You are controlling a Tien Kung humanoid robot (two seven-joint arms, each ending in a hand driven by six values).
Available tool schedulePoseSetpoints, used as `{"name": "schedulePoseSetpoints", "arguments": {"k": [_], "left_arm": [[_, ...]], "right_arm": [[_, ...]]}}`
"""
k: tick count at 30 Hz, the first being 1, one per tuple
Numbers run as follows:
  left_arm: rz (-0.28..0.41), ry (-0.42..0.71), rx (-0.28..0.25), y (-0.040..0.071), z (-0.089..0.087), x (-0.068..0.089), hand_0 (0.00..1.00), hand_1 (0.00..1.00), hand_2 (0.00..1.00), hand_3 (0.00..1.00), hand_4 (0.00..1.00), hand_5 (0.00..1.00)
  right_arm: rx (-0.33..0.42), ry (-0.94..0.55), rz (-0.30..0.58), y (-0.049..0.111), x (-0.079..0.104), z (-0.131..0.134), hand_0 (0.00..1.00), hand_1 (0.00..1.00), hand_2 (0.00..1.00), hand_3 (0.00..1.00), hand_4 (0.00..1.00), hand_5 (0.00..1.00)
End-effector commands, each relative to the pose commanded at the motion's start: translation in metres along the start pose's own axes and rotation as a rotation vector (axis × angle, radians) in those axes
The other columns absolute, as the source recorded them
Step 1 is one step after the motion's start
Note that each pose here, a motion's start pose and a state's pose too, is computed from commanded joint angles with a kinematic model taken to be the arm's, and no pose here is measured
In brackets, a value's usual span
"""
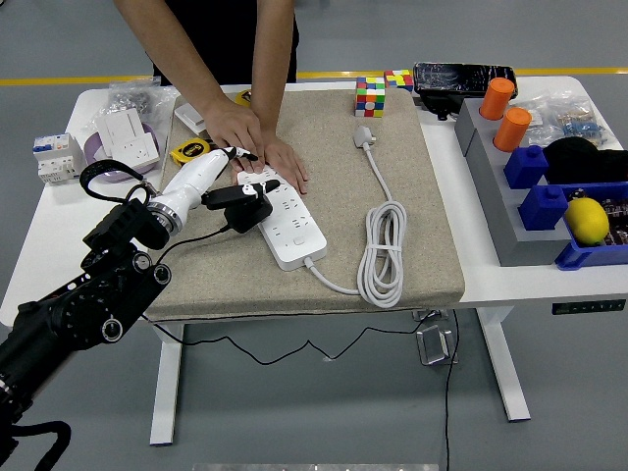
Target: Pick up the plug,place it near the board,insert it into the board,press the button
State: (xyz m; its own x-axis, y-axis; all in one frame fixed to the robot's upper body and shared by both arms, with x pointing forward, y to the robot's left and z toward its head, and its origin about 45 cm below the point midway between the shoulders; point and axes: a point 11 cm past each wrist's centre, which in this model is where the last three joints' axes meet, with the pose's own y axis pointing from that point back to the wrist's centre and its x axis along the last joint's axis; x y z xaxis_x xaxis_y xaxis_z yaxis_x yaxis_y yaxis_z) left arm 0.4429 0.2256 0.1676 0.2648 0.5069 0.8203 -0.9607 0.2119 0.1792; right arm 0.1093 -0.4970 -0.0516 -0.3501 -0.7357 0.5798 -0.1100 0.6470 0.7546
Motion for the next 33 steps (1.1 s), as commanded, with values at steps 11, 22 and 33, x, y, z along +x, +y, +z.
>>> {"name": "schedulePoseSetpoints", "arguments": {"k": [11,22,33], "left_arm": [[-0.040,-0.107,0.057,-0.001,-0.019,-0.015,0.746,0.871,0.802,0.878,0.998,0.649],[-0.038,-0.142,0.055,-0.003,-0.015,-0.022,0.618,0.747,0.645,0.704,0.998,0.520],[-0.002,-0.170,0.067,-0.003,-0.014,-0.019,0.515,0.612,0.451,0.446,0.935,0.405]], "right_arm": [[0.001,-0.002,0.000,0.000,0.000,-0.001,0.922,0.888,0.820,0.811,0.998,0.998],[0.005,-0.004,-0.001,0.000,-0.001,-0.003,0.922,0.888,0.820,0.811,0.998,0.998],[0.003,-0.003,0.003,0.000,0.001,-0.002,0.921,0.888,0.820,0.811,0.998,0.998]]}}
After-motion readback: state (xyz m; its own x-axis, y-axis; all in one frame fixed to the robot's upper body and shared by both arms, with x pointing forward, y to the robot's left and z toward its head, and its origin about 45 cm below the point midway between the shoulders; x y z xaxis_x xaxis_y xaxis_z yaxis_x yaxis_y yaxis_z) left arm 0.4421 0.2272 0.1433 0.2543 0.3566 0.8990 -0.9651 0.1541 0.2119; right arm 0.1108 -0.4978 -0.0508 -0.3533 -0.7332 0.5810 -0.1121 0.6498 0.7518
